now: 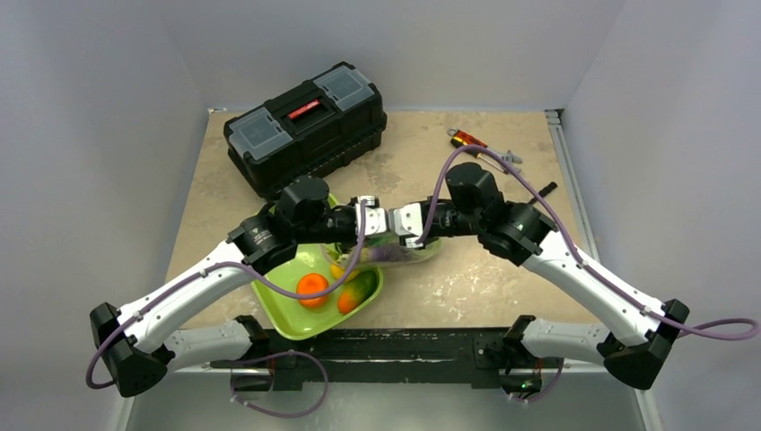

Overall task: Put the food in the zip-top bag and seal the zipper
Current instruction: Zip the zipper food storage bag at the center of the board.

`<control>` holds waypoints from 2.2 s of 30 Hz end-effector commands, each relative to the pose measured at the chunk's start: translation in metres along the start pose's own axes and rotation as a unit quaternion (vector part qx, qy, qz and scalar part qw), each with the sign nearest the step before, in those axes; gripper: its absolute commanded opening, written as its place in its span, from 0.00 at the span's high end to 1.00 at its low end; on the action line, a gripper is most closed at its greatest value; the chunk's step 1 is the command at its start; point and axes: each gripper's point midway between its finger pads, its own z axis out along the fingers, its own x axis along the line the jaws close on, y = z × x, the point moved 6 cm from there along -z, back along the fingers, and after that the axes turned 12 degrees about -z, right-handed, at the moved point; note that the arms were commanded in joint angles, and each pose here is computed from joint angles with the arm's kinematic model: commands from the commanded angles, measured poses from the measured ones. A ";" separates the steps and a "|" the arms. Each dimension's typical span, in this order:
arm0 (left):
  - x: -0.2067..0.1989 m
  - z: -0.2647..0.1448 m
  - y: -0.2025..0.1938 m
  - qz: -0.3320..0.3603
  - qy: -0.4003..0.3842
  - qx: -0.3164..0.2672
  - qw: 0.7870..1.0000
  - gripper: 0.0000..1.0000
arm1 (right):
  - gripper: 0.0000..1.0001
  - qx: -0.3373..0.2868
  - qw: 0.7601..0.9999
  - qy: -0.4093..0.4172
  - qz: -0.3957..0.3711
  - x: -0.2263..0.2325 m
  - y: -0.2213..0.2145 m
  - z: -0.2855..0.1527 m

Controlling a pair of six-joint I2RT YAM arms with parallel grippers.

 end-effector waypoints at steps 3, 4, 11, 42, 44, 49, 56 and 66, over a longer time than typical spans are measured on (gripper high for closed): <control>-0.001 -0.008 0.041 0.068 -0.006 -0.091 0.993 1.00 | 1.00 -0.084 0.994 0.072 -0.019 0.008 0.026 0.006; 0.000 -0.008 0.041 0.069 -0.001 -0.091 0.993 1.00 | 1.00 -0.082 0.994 0.071 -0.016 0.010 0.025 0.005; 0.002 -0.009 0.043 0.069 0.008 -0.100 0.993 1.00 | 0.96 -0.075 0.996 0.042 0.006 0.022 0.022 -0.008; -0.002 -0.008 0.045 0.060 -0.009 -0.106 0.992 1.00 | 0.91 -0.017 0.989 -0.139 0.056 -0.007 0.009 -0.014; -0.003 -0.009 0.046 0.061 -0.010 -0.108 0.992 1.00 | 0.91 -0.017 0.989 -0.137 0.058 -0.007 0.008 -0.011; -0.004 -0.009 0.046 0.059 -0.014 -0.108 0.992 1.00 | 0.91 -0.031 0.992 -0.116 0.047 -0.006 0.011 -0.005; -0.007 -0.010 0.047 0.060 -0.025 -0.110 0.992 1.00 | 0.89 -0.046 0.995 -0.079 0.030 -0.007 0.014 0.007; -0.009 -0.013 0.048 0.066 -0.029 -0.113 0.991 1.00 | 0.88 -0.087 0.996 0.023 -0.008 0.004 0.023 0.020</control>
